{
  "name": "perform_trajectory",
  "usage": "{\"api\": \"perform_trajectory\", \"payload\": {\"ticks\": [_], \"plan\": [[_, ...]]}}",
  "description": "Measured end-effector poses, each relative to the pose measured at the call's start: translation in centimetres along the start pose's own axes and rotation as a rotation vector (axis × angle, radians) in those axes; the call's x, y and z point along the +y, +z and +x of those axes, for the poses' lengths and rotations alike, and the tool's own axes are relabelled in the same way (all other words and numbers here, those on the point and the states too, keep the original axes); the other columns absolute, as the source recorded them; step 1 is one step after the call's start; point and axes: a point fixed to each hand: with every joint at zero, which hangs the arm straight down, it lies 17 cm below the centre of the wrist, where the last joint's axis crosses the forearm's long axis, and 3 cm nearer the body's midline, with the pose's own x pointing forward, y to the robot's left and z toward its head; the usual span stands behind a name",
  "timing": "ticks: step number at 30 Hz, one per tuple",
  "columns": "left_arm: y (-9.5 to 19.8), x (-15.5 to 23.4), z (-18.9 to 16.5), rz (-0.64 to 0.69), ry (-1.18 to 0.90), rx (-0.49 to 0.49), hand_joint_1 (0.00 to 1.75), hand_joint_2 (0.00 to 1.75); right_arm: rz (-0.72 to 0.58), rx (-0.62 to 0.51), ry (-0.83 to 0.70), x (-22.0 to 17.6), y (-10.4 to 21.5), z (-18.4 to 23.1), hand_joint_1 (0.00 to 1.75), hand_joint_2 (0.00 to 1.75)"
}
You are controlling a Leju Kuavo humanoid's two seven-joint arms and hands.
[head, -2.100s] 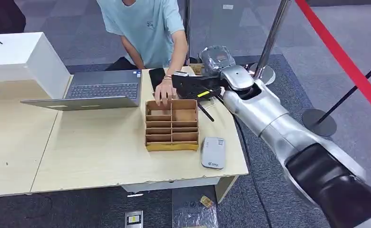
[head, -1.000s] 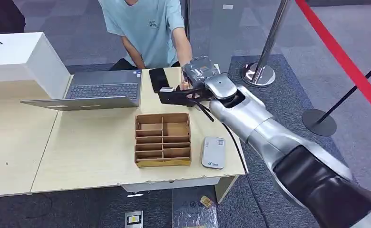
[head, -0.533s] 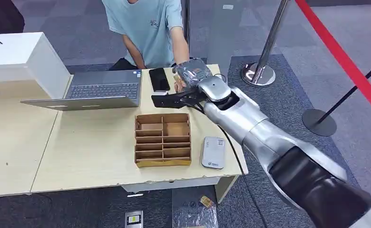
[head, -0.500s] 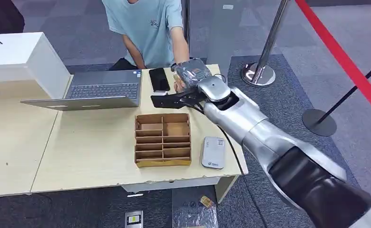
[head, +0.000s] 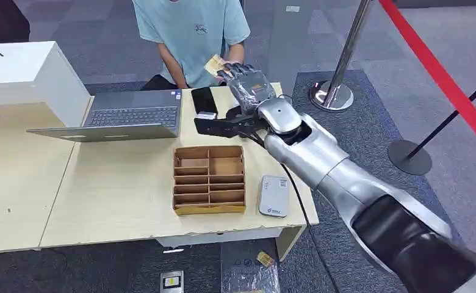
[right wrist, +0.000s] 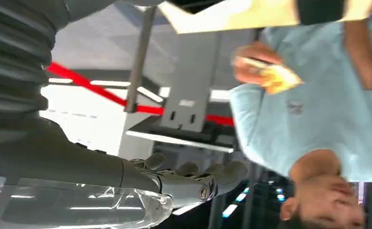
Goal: Pass the card to the sensor for recognition and then transmit it.
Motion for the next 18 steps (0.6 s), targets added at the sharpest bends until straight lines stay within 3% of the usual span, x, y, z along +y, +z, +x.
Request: {"api": "perform_trajectory", "payload": {"ticks": [7,18], "plan": [[0.0,-0.1,-0.4,0.003,0.006,0.004,0.0,1.75,-0.052,0.113,-0.003,-3.3,2.1,-6.2,0.0,1.75],[0.2,0.4,-1.3,0.035,0.052,-0.005,0.0,1.75,-0.223,0.276,-0.022,-13.2,7.9,-16.3,0.0,1.75]]}}
